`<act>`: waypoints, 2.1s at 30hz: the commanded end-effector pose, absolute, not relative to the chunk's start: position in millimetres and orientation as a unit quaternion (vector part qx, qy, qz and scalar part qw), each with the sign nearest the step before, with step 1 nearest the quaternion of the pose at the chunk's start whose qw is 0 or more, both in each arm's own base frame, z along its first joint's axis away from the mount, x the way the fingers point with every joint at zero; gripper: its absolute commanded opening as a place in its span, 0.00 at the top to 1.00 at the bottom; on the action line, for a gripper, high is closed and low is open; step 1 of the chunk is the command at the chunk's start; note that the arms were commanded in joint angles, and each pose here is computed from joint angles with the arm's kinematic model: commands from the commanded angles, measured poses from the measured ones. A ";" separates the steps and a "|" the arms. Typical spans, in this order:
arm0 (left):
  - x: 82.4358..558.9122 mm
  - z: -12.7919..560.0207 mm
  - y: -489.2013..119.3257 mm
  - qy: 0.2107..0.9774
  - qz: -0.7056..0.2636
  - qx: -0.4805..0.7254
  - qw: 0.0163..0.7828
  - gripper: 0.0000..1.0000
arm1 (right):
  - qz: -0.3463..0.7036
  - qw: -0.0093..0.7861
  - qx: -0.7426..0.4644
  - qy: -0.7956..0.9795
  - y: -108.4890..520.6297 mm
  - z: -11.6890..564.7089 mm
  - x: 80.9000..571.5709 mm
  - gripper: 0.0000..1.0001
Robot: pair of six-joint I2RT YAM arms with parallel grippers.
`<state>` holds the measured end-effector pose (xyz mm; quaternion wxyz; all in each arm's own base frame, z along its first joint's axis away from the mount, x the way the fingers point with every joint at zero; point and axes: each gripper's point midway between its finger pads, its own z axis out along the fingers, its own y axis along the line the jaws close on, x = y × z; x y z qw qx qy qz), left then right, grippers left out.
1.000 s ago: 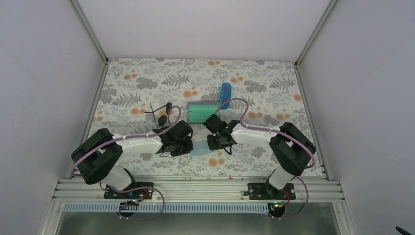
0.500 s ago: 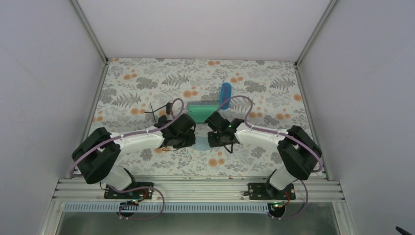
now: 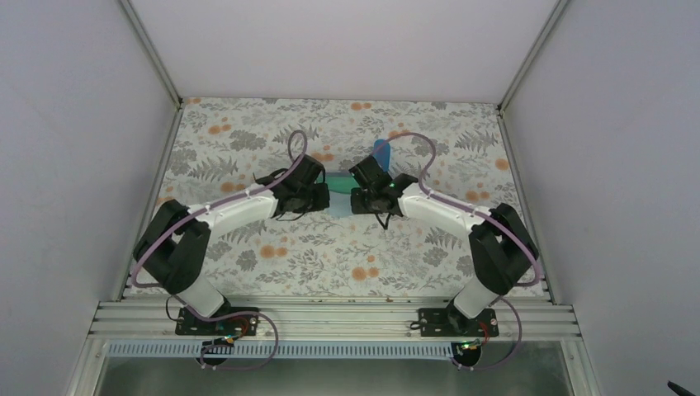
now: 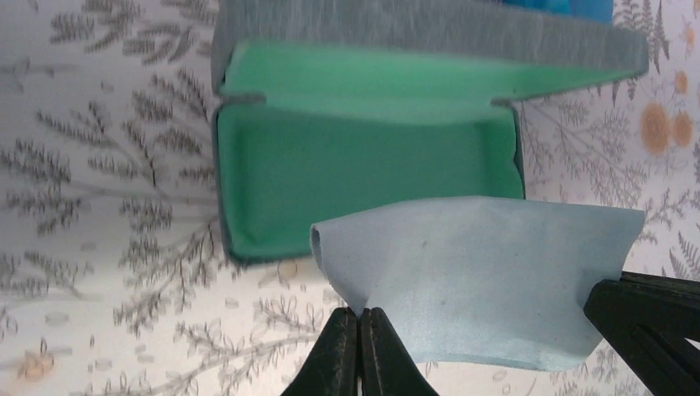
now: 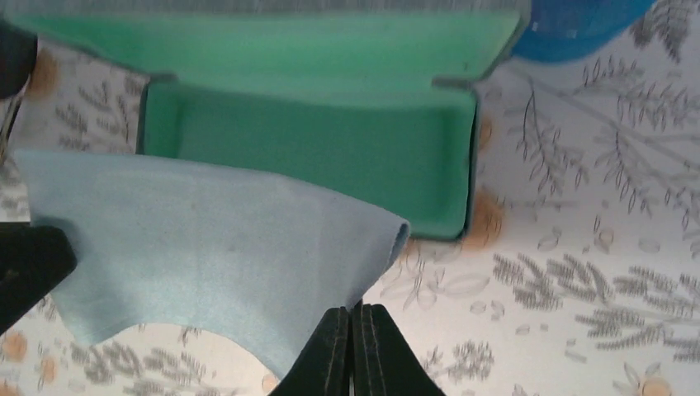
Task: Organize the sunglasses
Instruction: Place the glasses cleaning cloth in the sunglasses case.
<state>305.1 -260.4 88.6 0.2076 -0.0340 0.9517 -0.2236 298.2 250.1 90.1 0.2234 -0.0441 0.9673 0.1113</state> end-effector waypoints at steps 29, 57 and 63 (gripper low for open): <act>361.6 51.6 -265.1 0.960 -0.219 -0.007 0.175 0.98 | 0.064 0.232 -0.033 0.970 235.5 47.3 368.5 0.96; 370.5 63.0 -251.5 0.964 -0.182 -0.010 0.193 0.80 | 0.059 0.243 -0.034 0.968 233.1 58.7 372.2 0.75; 370.4 78.9 -254.0 0.958 -0.198 -0.008 0.206 0.81 | 0.068 0.259 -0.039 0.963 233.5 78.3 372.9 0.74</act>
